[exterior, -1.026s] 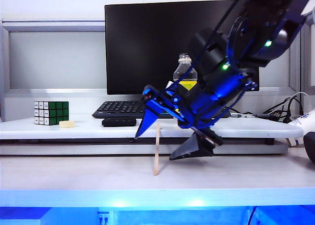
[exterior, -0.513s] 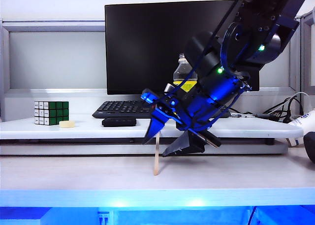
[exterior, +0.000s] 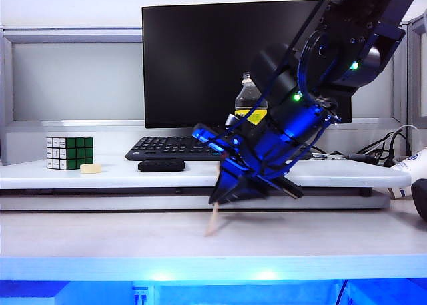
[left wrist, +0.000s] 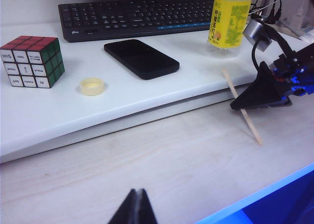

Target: Grab a stick from the table and stick it in a plastic bottle.

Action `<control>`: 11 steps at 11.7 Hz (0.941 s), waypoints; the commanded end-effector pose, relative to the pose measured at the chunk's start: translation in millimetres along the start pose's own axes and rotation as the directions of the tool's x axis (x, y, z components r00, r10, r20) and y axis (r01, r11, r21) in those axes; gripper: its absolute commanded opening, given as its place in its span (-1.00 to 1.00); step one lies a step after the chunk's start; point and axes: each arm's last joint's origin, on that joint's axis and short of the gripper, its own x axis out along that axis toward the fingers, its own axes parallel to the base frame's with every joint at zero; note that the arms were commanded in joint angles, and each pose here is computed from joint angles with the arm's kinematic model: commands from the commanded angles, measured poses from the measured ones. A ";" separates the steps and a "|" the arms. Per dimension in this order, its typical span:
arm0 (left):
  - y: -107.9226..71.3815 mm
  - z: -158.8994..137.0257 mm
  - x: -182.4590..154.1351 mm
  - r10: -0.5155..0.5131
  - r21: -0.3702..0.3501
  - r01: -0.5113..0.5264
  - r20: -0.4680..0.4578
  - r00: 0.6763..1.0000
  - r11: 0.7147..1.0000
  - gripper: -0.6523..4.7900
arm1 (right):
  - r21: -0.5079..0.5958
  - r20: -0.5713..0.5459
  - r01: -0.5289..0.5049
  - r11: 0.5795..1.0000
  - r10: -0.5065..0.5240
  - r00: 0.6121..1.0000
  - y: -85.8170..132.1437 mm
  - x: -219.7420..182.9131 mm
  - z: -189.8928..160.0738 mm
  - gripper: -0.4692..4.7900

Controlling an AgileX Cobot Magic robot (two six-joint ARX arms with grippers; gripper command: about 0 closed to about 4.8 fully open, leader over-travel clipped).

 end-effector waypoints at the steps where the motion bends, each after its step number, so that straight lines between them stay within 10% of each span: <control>1: -0.5 -0.4 -0.2 -0.014 -0.004 0.014 -0.009 1.000 1.000 -0.78 | -0.010 0.022 0.001 1.000 -0.001 1.000 1.6 -0.8 2.6 -0.86; 11: -0.5 -0.4 -0.2 -0.016 -0.006 0.016 -0.009 1.000 1.000 -0.78 | -0.081 0.044 -0.061 0.995 0.065 0.997 13.2 -14.0 11.9 -0.86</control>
